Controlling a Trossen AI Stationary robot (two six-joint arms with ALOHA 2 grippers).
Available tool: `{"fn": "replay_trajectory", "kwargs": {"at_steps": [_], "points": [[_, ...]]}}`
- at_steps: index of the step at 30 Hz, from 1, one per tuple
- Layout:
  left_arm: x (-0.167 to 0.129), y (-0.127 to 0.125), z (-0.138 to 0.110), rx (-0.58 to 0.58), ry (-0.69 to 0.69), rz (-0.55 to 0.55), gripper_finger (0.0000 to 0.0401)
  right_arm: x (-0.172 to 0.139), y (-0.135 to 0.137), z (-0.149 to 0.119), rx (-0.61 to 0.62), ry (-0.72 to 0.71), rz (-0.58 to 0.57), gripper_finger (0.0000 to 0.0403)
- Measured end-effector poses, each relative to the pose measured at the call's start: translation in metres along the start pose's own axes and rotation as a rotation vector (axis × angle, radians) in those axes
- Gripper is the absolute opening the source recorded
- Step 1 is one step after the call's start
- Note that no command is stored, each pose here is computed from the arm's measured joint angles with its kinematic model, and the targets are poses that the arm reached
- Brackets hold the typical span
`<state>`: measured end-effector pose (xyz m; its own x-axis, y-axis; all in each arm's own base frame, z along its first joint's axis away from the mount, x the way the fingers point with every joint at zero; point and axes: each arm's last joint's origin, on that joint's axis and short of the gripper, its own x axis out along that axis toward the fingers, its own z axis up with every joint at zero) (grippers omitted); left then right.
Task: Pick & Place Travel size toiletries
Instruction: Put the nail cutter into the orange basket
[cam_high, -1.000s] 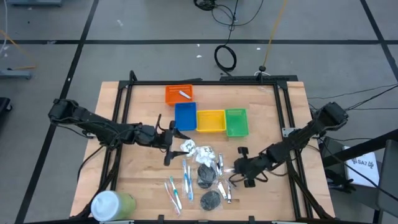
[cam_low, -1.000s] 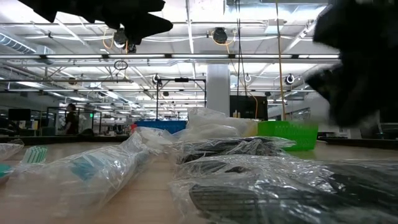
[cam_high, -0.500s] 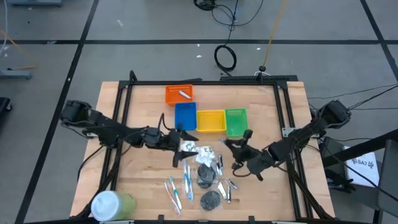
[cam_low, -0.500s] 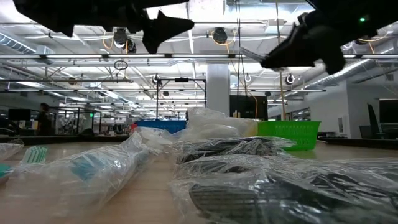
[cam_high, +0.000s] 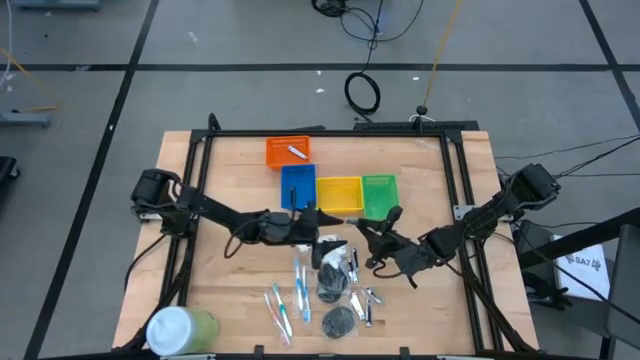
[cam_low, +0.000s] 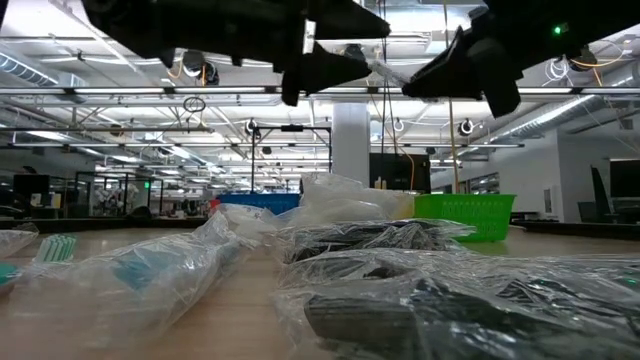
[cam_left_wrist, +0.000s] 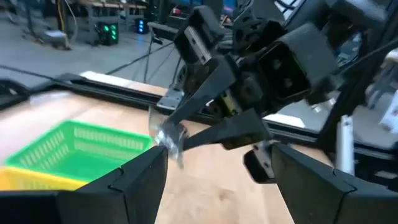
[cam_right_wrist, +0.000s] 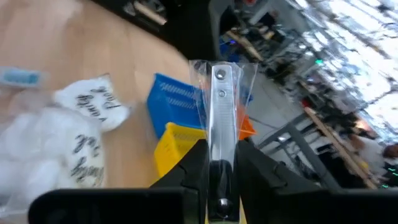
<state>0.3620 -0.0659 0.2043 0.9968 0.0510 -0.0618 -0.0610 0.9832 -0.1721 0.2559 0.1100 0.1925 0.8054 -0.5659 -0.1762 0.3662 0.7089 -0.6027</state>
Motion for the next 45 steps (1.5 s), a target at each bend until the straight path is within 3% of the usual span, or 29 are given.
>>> {"fn": "replay_trajectory", "kwargs": {"at_steps": [5, 20, 26, 34, 38, 45], "points": [[0.006, 0.000, 0.010, 0.028, -0.044, 0.069, 0.0280, -0.004, -0.003, 0.007, -0.022, -0.010, -0.096, 0.0048], [0.012, 0.019, 0.019, -0.050, -0.082, 0.134, 0.0280, -0.009, -0.004, 0.016, -0.040, -0.061, -0.095, 0.0048], [0.014, 0.024, 0.020, -0.111, -0.072, 0.069, 0.0280, -0.009, -0.004, 0.016, -0.040, -0.061, -0.096, 0.0048], [0.015, 0.027, 0.021, -0.150, -0.075, 0.065, 0.0276, -0.009, -0.005, 0.016, -0.040, -0.060, -0.097, 0.0048], [0.015, 0.027, 0.021, -0.171, -0.076, 0.065, 0.0238, -0.009, -0.005, 0.016, -0.040, -0.060, -0.096, 0.0048], [0.015, 0.031, 0.023, -0.224, -0.081, 0.059, 0.0108, -0.008, -0.005, 0.016, -0.039, -0.058, -0.100, 0.0048]]}}
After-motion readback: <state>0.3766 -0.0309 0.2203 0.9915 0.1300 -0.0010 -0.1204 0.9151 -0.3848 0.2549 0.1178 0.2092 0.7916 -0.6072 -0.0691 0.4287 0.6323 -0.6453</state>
